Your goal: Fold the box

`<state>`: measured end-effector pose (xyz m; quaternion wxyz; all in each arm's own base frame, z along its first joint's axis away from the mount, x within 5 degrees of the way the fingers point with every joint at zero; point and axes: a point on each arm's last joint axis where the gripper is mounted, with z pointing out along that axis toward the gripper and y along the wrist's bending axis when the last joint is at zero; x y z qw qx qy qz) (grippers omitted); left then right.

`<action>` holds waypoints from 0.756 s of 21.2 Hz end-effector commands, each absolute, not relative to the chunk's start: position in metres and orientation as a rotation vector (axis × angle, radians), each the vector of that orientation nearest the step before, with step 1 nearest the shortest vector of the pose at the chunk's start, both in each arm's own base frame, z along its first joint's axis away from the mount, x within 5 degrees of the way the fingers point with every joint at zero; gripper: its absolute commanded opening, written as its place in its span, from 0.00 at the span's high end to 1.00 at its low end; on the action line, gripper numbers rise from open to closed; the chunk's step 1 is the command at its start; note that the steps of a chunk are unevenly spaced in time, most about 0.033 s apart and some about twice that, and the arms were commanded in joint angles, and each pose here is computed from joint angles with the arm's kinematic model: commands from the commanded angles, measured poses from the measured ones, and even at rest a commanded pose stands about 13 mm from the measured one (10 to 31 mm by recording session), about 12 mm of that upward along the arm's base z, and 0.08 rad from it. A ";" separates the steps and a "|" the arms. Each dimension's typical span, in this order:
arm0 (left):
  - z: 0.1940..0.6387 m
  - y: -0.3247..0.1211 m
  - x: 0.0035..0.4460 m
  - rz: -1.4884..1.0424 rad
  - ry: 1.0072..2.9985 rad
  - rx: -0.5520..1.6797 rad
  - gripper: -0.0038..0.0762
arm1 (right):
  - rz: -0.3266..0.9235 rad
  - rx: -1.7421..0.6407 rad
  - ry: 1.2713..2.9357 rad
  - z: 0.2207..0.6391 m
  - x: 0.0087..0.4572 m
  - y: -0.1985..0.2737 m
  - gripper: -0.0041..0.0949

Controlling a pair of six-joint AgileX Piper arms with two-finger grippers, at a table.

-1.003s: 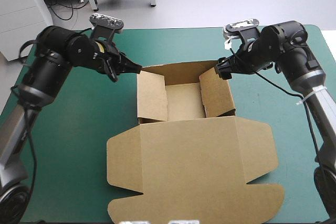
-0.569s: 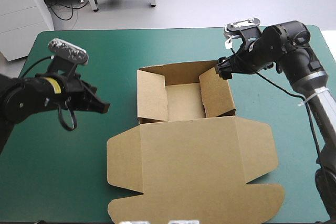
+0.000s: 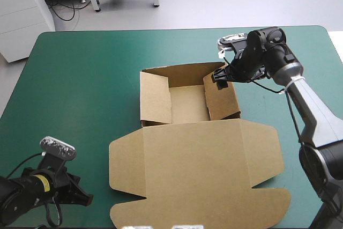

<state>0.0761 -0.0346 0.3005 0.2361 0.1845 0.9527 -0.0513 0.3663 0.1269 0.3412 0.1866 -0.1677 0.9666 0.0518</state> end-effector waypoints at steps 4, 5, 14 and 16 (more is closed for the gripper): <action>0.281 -0.024 0.053 -0.199 2.520 0.435 0.99 | 0.141 -0.478 2.757 0.319 0.383 0.131 0.12; 0.282 -0.022 0.049 -0.208 2.496 0.425 0.99 | 0.138 -0.480 2.773 0.312 0.387 0.132 0.12; 0.284 -0.020 0.044 -0.227 2.448 0.407 0.99 | 0.132 -0.485 2.804 0.301 0.391 0.134 0.83; 0.284 -0.020 0.044 -0.227 2.448 0.407 0.99 | 0.126 -0.487 2.809 0.301 0.391 0.134 0.98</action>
